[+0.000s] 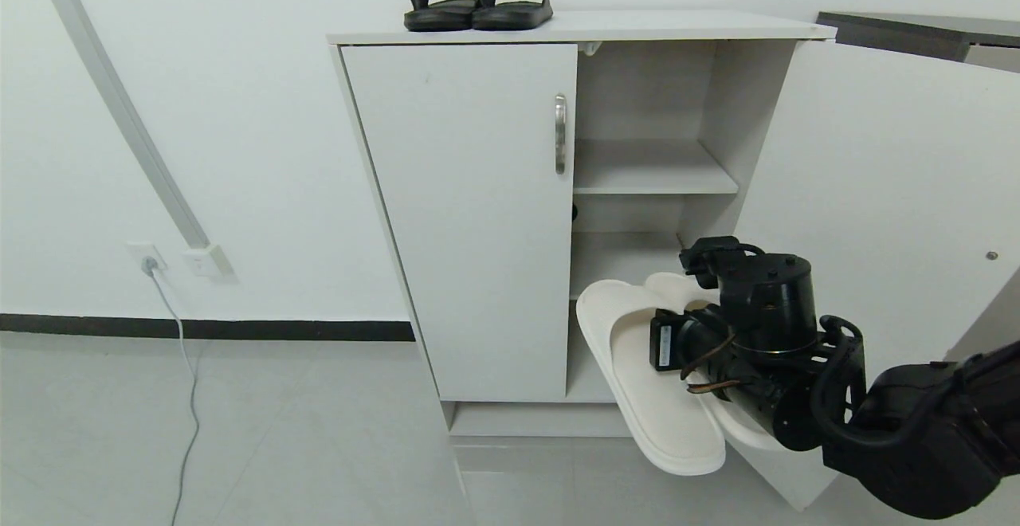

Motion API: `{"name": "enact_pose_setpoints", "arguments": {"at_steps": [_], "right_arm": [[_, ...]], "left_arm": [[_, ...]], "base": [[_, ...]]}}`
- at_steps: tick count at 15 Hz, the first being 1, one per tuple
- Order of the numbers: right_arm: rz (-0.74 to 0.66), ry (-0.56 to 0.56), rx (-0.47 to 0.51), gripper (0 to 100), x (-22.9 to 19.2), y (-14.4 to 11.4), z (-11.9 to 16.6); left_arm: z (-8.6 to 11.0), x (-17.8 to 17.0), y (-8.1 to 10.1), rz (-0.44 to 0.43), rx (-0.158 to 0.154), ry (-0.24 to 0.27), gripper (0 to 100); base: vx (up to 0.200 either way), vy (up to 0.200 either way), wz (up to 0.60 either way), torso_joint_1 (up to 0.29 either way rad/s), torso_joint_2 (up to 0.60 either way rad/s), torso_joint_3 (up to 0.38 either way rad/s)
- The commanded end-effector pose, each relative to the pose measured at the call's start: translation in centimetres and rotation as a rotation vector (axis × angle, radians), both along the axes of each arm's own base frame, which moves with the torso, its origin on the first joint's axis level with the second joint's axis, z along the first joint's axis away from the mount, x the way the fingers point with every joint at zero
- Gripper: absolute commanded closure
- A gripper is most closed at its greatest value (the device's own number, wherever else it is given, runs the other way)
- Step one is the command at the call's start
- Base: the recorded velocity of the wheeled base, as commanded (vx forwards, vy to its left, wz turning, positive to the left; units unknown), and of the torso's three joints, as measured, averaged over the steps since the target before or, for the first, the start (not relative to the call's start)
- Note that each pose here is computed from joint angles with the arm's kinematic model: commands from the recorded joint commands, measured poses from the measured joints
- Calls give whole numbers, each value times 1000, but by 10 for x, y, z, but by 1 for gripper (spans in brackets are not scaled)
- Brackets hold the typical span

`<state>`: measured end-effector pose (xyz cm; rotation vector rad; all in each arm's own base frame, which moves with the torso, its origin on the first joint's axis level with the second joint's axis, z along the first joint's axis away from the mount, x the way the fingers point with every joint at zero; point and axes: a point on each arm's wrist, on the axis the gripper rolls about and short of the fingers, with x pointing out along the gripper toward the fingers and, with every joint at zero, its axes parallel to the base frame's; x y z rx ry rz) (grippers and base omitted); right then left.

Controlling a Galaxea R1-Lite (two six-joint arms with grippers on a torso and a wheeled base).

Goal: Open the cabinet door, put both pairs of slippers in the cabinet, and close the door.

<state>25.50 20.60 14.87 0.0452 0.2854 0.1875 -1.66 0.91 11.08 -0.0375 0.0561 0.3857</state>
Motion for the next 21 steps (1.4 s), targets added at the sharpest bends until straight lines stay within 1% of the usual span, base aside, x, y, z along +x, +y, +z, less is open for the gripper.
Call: {"name": "enact_pose_setpoints", "arguments": {"at_steps": [1, 2, 3, 4, 5, 6, 7, 8, 9, 10, 11, 12, 15, 17, 18, 20, 21], "right_arm": [[0, 4, -4, 100, 1, 1, -2], [0, 8, -7, 100, 1, 1, -3], [1, 9, -10, 100, 1, 1, -4], [2, 8, -16, 100, 1, 1, -4], [4, 10, -24, 100, 1, 1, -5], [4, 11, -25, 100, 1, 1, -6], [6, 12, -35, 100, 0, 0, -7], [6, 7, -31, 100, 0, 0, -6], [8, 6, -35, 100, 0, 0, -7], [12, 8, -52, 100, 1, 1, -10], [15, 3, -60, 100, 2, 2, -12], [17, -12, -64, 100, 5, 5, -14], [-120, -93, -63, 100, 29, 22, -17], [-166, -104, -66, 100, 41, 32, -26], [-232, -109, -80, 100, 53, 41, -36], [-289, -114, -95, 100, 60, 44, -43], [-289, -115, -94, 100, 60, 44, -42]], "left_arm": [[-21, -6, -1, 36, 2, -33, 100], [-29, -7, -1, 24, 21, -35, 100], [-30, -9, -1, -14, 34, -53, 100], [-30, -8, -3, -106, 52, -66, 100], [-31, -7, -6, -232, 64, -86, 100], [-31, -7, -6, -249, 67, -89, 100], [-30, -6, -8, -336, 80, -92, 100], [-31, -6, -9, -364, 76, -89, 100], [-35, -6, -9, -374, 73, -50, 100], [-36, -6, -9, -381, 69, -39, 100], [-35, -6, -9, -384, 74, -49, 100], [-35, -6, -9, -390, 69, -48, 100], [-35, -6, -9, -385, 52, -52, 100], [-35, -6, -9, -386, 51, -53, 100], [-35, -6, -9, -386, 52, -52, 100], [-35, -6, -9, -388, 52, -52, 100], [-35, -6, -9, -388, 52, -52, 100]], "base": [[0, 0, 0, 0, 0, 0], [0, 0, 0, 0, 0, 0], [0, 0, 0, 0, 0, 0], [0, 0, 0, 0, 0, 0], [0, 0, 0, 0, 0, 0], [0, 0, 0, 0, 0, 0], [0, 0, 0, 0, 0, 0], [0, 0, 0, 0, 0, 0], [0, 0, 0, 0, 0, 0], [0, 0, 0, 0, 0, 0], [0, 0, 0, 0, 0, 0], [0, 0, 0, 0, 0, 0], [0, 0, 0, 0, 0, 0], [0, 0, 0, 0, 0, 0], [0, 0, 0, 0, 0, 0], [0, 0, 0, 0, 0, 0], [0, 0, 0, 0, 0, 0]]}}
